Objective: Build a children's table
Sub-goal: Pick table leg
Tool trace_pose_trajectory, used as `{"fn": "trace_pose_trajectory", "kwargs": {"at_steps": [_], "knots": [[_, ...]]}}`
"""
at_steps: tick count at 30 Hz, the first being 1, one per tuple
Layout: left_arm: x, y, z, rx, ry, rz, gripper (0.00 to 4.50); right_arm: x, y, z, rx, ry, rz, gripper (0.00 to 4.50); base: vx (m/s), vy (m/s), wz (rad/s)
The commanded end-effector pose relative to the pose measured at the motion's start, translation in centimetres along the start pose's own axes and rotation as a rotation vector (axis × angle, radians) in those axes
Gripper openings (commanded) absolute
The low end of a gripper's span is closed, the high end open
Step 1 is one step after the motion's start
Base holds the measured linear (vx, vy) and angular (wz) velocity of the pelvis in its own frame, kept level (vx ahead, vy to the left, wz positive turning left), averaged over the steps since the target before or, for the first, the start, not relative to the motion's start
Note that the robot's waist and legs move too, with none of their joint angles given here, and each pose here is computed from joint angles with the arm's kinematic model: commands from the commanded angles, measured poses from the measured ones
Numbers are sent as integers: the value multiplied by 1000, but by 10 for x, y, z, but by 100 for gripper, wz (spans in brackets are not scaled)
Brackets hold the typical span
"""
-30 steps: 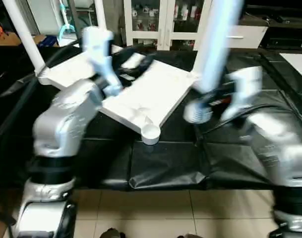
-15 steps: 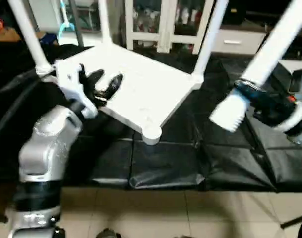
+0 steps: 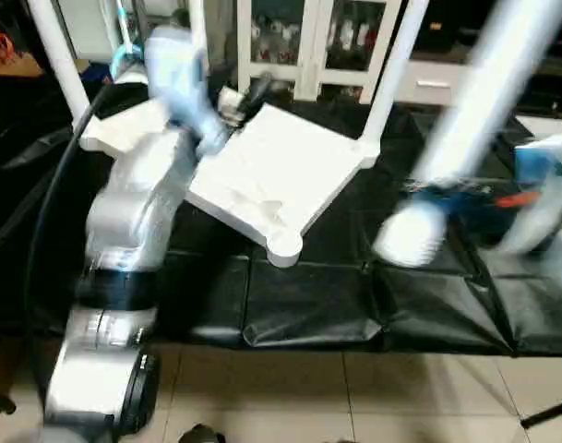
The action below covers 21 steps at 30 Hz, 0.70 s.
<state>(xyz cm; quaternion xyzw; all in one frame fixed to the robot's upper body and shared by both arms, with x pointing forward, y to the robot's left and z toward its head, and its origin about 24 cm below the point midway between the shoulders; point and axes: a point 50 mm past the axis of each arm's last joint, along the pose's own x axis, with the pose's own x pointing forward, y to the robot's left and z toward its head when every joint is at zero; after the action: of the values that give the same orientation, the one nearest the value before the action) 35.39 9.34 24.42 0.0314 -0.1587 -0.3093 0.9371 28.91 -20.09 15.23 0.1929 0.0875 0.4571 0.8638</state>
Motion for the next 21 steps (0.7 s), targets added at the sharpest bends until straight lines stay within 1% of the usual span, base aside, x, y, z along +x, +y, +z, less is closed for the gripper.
{"fn": "trace_pose_trajectory", "kwargs": {"at_steps": [1,2,4,5,6,7,8,9,10,12,13,19,21], "knots": [[8,-18,-2,14,36,-97,344,5,-4,4,-110,12,-71,186,0,0,0],[10,-22,0,11,33,-115,344,6,-5,2,-125,25,-81,186,0,0,0],[18,-43,8,2,29,-221,344,20,-10,-12,-250,119,-149,186,0,0,0],[18,-43,8,2,29,-221,344,20,-10,-12,-250,119,-149,186,0,0,0],[20,-49,9,11,37,-249,344,25,-10,-16,-280,140,-147,186,0,0,0],[23,-55,5,27,55,-264,344,33,-8,-21,-324,146,-130,186,0,0,0],[25,-58,0,48,74,-269,344,39,-4,-23,-356,149,-100,186,0,0,0],[25,-58,0,48,74,-269,344,39,-4,-23,-356,149,-100,186,0,0,0],[27,-62,-1,59,79,-286,344,46,1,-28,-392,161,-65,186,0,0,0],[29,-67,4,41,52,-309,344,46,0,-31,-412,175,-68,186,0,0,0],[29,-73,13,6,17,-345,344,46,-3,-36,-449,199,-75,186,0,0,0],[28,-78,20,-19,-20,-383,344,46,-4,-39,-462,203,-79,186,0,0,0],[25,-76,31,-114,-103,-402,344,47,-8,-38,-479,192,-93,185,0,0,0]]}}
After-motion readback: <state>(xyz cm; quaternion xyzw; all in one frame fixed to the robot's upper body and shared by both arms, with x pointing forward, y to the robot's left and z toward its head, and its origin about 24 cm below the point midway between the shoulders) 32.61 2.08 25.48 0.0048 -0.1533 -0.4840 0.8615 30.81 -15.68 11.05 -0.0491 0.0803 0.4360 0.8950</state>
